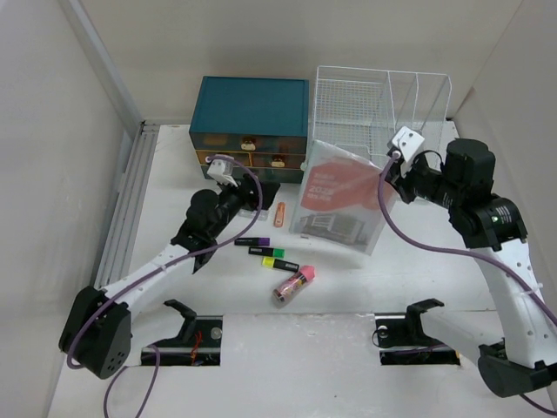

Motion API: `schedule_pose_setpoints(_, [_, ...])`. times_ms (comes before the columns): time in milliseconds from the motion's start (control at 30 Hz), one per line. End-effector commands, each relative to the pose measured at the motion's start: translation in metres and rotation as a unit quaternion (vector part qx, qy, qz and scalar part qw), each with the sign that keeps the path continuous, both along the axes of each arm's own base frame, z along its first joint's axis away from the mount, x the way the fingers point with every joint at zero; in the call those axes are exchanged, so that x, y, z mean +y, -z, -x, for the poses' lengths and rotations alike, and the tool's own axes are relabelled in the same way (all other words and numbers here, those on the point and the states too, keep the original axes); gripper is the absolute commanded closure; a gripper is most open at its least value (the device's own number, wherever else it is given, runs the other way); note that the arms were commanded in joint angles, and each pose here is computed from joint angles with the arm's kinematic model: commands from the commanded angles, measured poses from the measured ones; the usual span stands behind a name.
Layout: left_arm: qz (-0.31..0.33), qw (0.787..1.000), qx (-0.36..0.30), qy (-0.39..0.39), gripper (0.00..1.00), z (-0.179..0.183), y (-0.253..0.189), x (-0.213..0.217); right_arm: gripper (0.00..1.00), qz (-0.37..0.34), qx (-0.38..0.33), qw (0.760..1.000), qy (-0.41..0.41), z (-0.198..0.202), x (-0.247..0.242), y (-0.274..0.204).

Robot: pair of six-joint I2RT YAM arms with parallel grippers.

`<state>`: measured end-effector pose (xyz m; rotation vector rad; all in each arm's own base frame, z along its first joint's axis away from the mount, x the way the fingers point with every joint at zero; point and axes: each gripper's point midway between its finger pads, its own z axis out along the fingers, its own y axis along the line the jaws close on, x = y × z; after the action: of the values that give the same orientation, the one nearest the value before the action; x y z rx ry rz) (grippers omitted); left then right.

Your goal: Organize the desk

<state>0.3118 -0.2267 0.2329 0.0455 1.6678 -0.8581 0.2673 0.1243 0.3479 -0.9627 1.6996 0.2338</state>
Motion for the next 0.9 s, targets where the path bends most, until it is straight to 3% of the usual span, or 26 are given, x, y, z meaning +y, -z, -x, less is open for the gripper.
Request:
schedule_pose_setpoints(0, [0.044, 0.992, -0.078, 0.092, 0.24, 0.010, -0.040, -0.019, 1.00, -0.026, -0.087, 0.995, -0.034, 0.014, 0.009, -0.057])
schedule_pose_setpoints(233, [0.045, 0.969, -0.115, 0.215, 0.27, 0.043, -0.038, -0.042, 1.00, -0.032, -0.101, 0.993, -0.043, 0.021, 0.010, -0.068])
schedule_pose_setpoints(433, [0.045, 0.954, -0.158, 0.251, 0.28, 0.068, -0.054, -0.044, 1.00, -0.031, -0.106, 0.993, -0.038, 0.019, 0.009, -0.070])
schedule_pose_setpoints(867, [0.036, 0.923, -0.133, 0.358, 0.32, 0.084, -0.034, -0.079, 1.00, -0.045, -0.098, 0.992, -0.060, 0.022, 0.019, -0.070])
